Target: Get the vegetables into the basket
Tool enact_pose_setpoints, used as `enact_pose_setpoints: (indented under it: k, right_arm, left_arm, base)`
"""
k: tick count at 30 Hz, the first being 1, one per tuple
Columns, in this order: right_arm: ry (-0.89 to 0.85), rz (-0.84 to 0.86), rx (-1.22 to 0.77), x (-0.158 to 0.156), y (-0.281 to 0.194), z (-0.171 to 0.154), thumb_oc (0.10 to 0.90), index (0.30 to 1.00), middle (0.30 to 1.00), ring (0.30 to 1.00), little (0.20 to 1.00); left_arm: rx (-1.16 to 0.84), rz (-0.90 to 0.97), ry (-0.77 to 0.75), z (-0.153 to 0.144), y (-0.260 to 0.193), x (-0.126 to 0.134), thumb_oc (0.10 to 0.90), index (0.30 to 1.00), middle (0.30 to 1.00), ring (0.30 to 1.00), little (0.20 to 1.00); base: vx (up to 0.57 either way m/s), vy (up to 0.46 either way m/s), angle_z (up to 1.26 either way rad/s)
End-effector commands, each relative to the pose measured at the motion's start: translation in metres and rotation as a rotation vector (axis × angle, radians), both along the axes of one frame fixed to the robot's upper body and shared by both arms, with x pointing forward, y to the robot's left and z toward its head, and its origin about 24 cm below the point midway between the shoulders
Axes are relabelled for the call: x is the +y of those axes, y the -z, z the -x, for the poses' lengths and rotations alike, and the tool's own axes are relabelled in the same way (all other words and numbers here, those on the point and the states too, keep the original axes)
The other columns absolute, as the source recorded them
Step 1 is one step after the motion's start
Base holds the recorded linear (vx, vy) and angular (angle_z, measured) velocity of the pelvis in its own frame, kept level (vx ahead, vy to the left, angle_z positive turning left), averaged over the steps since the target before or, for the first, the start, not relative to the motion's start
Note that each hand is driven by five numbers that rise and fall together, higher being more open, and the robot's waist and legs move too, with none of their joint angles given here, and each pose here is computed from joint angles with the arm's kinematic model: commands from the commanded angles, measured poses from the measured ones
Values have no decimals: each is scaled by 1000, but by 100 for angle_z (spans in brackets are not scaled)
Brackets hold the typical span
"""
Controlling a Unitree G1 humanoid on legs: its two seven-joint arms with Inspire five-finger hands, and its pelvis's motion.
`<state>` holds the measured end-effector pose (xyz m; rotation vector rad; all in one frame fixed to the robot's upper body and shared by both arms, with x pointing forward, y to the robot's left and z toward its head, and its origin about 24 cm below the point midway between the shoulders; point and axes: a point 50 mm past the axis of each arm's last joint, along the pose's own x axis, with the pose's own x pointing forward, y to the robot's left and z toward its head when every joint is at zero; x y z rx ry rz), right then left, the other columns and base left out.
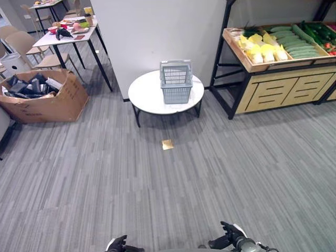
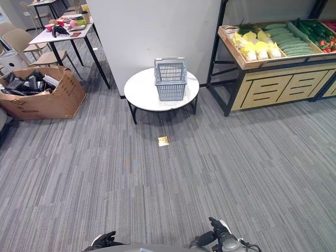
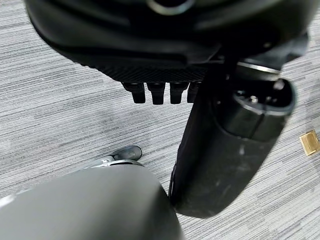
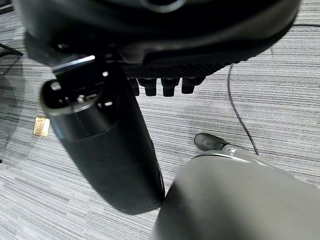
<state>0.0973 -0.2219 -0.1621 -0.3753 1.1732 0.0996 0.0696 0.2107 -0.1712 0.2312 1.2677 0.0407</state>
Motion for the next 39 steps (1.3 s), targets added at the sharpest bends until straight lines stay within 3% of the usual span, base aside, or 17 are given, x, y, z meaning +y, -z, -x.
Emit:
enact_pose_setpoints:
  k: [1, 39]
  right_arm:
    - [-53, 33, 106, -1, 5, 19, 900, 1000, 1000, 1000, 1000]
    - [-75, 90, 40, -19, -4, -2, 900, 1000, 1000, 1000, 1000]
  left_arm:
    - [108, -55, -7, 25, 1, 16, 900, 1000, 1000, 1000, 1000]
    - [102, -104, 115, 14, -3, 27, 900, 1000, 1000, 1000, 1000]
  base:
    - [0, 0, 0]
    - [3, -5, -1]
